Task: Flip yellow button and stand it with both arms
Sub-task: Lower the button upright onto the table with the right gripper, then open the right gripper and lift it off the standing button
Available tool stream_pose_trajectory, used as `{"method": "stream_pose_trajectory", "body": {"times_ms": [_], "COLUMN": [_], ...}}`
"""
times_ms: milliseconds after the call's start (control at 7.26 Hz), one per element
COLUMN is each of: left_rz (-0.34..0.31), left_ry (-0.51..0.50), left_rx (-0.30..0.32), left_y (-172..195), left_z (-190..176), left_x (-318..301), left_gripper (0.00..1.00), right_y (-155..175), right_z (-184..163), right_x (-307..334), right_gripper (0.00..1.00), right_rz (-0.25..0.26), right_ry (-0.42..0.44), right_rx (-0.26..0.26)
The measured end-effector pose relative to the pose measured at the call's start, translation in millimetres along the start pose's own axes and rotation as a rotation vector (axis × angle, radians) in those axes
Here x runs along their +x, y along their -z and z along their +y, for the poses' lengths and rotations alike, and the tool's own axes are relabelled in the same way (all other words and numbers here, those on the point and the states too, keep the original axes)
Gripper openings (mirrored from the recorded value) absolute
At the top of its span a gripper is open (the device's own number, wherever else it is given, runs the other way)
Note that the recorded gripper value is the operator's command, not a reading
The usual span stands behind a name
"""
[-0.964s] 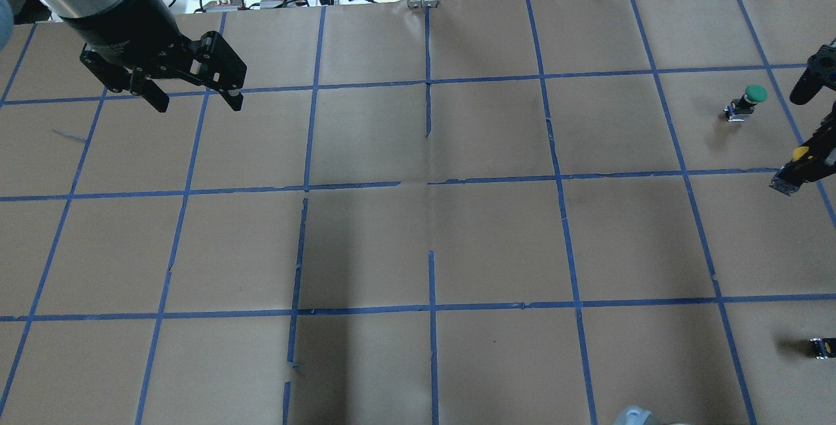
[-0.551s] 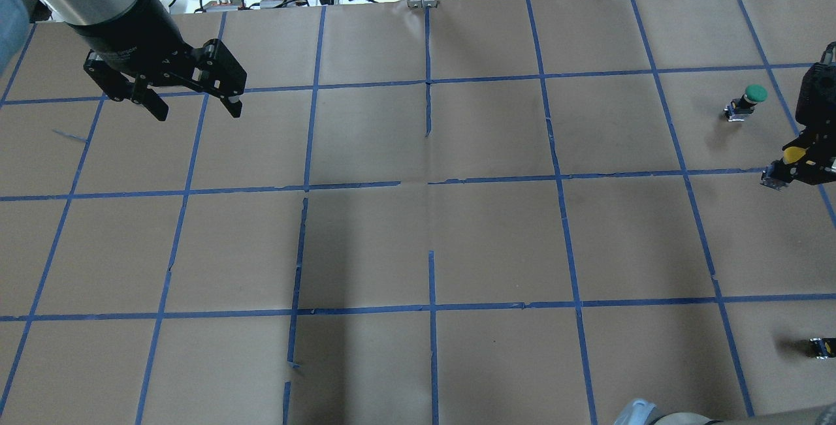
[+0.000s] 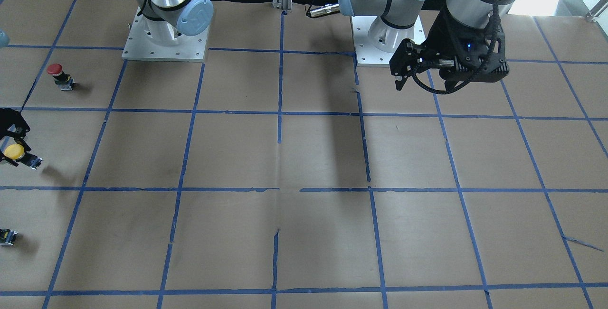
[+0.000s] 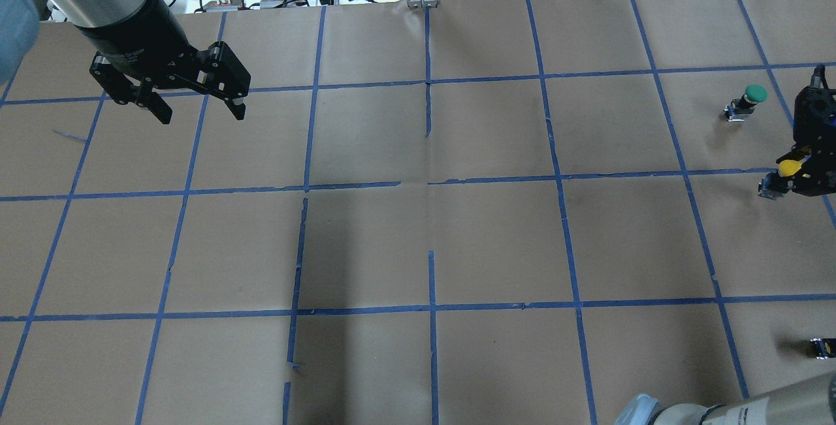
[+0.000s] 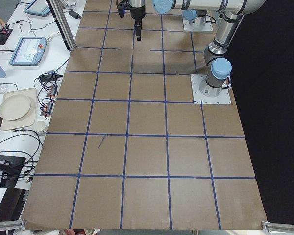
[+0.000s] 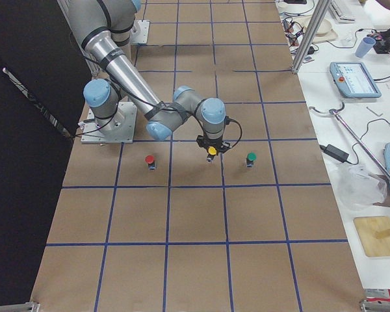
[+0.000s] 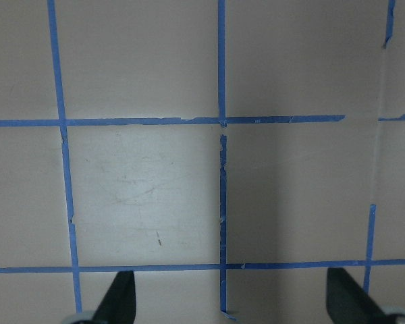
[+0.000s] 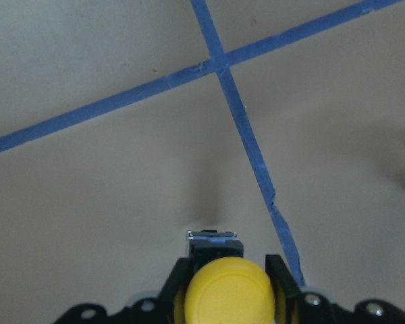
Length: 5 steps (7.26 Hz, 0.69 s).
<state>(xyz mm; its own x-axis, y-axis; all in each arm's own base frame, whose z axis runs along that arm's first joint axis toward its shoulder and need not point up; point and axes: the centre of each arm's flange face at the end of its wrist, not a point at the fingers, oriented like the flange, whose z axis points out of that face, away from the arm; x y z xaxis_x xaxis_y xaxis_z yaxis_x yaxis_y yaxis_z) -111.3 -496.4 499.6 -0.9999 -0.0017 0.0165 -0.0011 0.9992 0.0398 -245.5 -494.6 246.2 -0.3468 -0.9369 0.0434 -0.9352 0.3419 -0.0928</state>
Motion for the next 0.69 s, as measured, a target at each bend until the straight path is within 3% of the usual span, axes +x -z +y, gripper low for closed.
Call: {"method": "stream_pose_trajectory", "body": {"times_ms": [275, 413, 551, 688], "left_rz": [-0.003, -0.005, -0.005, -0.004], "left_ry": [0.001, 0.001, 0.002, 0.003], "left_rx": [-0.011, -0.021, -0.025, -0.023], "left_y": [-2.0, -3.7, -3.9, -3.0], "left_z": [2.1, 3.8, 2.7, 1.3], "left_x": [-0.2, -0.5, -1.1, -1.5], "left_gripper": [1.0, 1.0, 1.0, 1.0], "right_y": [-8.3, -9.4, -9.9, -12.0], "right_z": [6.1, 5.8, 4.7, 3.2], "right_x": [0.2, -0.1, -0.1, 0.3], "right_gripper": [0.25, 0.7, 0.87, 0.88], "right_rz": [-0.01, -0.012, -0.013, -0.014], "right_ry": [0.002, 0.003, 0.005, 0.007], "right_rx": [0.014, 0.019, 0.024, 0.036]}}
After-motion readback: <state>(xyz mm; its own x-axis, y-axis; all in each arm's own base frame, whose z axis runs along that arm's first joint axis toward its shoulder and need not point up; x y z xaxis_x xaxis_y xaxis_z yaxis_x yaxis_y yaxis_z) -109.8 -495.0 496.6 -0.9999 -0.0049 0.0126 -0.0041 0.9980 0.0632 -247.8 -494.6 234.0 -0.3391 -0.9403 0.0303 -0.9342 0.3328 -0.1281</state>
